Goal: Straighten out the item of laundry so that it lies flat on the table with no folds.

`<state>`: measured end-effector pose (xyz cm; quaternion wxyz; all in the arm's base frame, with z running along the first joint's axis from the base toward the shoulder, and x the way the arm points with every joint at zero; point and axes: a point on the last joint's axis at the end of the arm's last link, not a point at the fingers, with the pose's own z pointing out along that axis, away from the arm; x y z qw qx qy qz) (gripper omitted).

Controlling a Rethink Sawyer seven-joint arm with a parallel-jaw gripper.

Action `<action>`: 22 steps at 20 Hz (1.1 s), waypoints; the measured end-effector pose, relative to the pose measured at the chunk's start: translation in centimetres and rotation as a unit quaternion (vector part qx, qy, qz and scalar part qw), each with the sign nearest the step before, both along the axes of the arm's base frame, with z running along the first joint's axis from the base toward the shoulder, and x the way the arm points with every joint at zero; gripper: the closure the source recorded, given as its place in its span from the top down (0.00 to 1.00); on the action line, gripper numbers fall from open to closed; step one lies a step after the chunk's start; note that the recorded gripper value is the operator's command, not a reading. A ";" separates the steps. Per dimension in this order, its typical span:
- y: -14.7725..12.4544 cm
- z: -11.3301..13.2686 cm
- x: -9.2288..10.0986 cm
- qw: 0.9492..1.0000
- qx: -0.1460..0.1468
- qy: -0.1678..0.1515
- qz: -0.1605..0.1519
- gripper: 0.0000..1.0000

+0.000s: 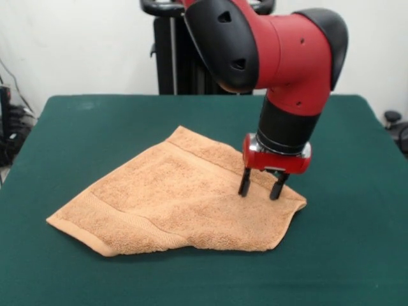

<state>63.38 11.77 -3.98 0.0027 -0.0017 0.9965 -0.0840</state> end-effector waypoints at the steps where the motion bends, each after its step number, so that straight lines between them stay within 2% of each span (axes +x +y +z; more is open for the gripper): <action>1: 0.0 0.0 0.0 1.000 0.000 0.000 0.000 1.00; 6: 0.0 -0.3 0.0 1.000 -0.003 -0.001 0.000 1.00; 15: 0.8 -0.5 0.6 0.999 -0.036 -0.004 0.009 1.00; 22: 0.5 -0.5 0.7 1.000 -0.028 0.002 -0.011 1.00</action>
